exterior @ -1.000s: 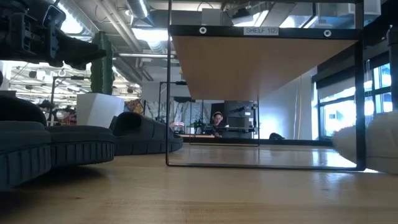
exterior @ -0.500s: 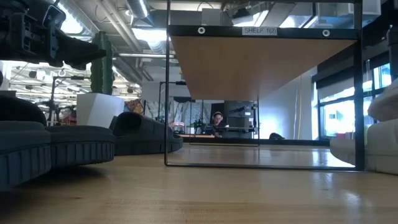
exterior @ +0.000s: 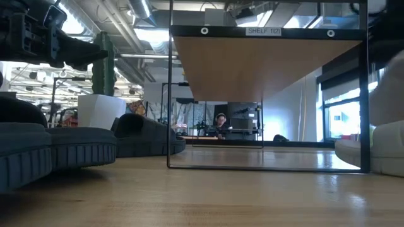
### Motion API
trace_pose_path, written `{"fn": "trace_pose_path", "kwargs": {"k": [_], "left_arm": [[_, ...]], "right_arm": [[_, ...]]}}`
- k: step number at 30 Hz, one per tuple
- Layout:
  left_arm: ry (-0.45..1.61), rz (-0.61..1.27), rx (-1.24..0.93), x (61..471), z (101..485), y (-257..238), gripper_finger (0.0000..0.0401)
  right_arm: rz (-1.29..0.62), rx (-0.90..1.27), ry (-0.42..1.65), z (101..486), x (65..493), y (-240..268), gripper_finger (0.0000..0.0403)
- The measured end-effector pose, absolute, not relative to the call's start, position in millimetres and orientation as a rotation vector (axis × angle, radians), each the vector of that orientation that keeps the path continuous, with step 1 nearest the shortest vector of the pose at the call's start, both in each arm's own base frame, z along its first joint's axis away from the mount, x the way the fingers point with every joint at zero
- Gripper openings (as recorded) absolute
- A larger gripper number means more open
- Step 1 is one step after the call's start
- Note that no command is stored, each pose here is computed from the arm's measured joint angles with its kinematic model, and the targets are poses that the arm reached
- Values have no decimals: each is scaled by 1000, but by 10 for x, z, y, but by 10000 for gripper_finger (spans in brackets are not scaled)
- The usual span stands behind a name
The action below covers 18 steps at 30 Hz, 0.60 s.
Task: Pick and place slides into the shelf
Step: Put the gray slipper under the shelf
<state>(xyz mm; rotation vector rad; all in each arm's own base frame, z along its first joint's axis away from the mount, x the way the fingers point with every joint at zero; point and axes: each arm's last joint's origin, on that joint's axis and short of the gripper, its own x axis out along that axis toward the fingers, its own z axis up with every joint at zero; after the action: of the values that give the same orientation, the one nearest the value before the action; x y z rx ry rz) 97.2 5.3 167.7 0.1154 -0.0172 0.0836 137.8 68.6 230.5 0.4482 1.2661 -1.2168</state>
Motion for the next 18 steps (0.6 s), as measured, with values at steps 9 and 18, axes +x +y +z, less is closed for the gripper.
{"fn": "trace_pose_path", "kwargs": {"k": [9, 18], "left_arm": [[-17, 84, 115, 972, 1677, 53, 147], [-17, 84, 115, 972, 1677, 53, 147]], "right_arm": [[-1356, 543, 1223, 2354, 1444, 127, 14], [-1301, 672, 1160, 2309, 1637, -393, 14]]}}
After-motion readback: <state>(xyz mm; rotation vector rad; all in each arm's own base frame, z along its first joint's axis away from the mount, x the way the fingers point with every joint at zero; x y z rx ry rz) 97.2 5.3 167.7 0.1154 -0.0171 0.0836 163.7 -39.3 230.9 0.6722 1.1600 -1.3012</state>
